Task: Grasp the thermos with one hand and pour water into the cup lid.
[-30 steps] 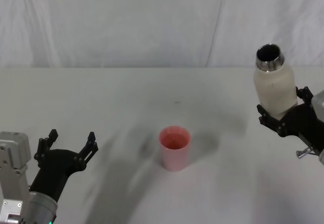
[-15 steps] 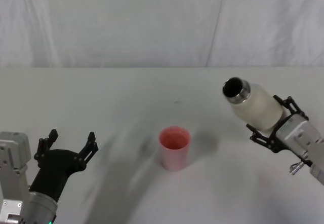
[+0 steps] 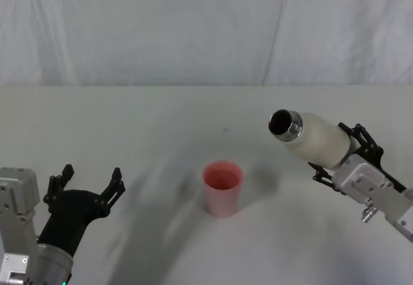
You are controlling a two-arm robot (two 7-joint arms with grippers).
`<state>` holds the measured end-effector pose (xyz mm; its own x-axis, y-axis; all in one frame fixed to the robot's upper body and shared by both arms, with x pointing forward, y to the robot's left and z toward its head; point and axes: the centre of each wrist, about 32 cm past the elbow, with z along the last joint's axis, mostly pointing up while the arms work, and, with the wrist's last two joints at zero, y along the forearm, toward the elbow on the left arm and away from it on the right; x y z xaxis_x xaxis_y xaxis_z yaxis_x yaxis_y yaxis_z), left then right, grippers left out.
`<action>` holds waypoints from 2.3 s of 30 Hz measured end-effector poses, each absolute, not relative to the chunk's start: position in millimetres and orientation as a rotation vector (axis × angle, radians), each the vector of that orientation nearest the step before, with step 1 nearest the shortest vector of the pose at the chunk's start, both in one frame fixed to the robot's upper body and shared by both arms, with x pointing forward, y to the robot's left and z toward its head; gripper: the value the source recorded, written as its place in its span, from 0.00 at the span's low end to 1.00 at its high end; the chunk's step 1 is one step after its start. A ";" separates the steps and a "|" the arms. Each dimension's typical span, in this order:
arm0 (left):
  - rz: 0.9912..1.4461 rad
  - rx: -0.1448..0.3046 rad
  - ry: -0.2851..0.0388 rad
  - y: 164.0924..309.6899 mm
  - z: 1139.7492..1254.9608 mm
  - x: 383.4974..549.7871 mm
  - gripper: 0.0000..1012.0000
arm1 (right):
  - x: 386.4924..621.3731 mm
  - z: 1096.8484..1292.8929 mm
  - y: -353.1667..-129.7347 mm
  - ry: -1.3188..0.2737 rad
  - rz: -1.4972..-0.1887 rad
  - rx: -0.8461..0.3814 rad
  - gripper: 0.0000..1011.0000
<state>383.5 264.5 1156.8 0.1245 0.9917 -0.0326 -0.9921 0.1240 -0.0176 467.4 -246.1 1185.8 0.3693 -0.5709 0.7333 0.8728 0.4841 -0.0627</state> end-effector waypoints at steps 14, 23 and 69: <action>1.446 -0.038 0.014 264.5 1156.8 383.5 0.99 | 477.7 1181.6 -240.1 -0.783 -0.960 -0.543 0.95; 1.446 -0.038 0.014 264.5 1156.8 383.5 0.99 | 483.7 1181.3 -237.9 -0.830 -0.938 -0.576 0.95; 1.446 -0.038 0.014 264.5 1156.8 383.5 0.99 | 506.0 1185.6 -225.6 -1.051 -0.841 -0.700 0.95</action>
